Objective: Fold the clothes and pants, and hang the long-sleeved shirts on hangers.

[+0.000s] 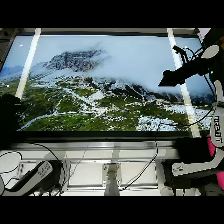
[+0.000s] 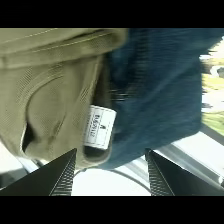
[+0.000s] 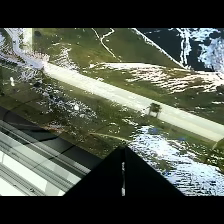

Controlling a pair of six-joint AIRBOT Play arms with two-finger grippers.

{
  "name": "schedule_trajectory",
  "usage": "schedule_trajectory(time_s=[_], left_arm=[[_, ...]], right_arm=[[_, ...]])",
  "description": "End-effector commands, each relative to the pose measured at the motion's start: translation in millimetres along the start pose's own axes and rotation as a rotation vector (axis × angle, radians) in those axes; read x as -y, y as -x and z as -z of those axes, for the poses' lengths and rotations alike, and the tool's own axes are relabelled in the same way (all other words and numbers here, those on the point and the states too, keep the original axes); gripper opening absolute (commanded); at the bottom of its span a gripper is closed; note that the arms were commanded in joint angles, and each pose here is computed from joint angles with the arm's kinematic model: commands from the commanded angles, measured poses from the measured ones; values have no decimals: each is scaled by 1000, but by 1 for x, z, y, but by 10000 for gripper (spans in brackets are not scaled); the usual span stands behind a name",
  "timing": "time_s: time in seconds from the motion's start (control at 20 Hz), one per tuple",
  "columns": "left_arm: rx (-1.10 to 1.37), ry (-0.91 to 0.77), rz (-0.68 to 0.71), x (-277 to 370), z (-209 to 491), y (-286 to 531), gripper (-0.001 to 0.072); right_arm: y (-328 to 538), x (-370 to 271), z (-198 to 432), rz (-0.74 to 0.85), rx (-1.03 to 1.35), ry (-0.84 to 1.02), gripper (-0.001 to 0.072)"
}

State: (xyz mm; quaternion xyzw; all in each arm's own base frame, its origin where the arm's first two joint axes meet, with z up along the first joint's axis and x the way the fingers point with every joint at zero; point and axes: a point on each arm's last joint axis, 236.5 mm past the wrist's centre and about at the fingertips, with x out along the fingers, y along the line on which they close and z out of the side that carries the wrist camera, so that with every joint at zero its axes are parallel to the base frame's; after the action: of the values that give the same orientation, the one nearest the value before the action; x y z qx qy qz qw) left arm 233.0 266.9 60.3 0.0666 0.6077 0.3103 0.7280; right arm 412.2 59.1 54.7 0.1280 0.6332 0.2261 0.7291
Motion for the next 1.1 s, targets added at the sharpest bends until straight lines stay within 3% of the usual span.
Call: schedule_trajectory(time_s=[0.0,0.85,1.0,1.05], left_arm=[[-27,-88,-57,2,3,12,522],[-189,-128,-110,-23,29,-23,520],[-190,-146,-112,-21,25,-32,510],[-187,-148,-110,-20,24,-34,472]], right_arm=[[0,0,0,0,1,0,22],[0,-9,-2,-39,11,-2,24],[0,-11,-3,-47,13,-1,24],[1,-11,-3,-47,13,-1,23]])
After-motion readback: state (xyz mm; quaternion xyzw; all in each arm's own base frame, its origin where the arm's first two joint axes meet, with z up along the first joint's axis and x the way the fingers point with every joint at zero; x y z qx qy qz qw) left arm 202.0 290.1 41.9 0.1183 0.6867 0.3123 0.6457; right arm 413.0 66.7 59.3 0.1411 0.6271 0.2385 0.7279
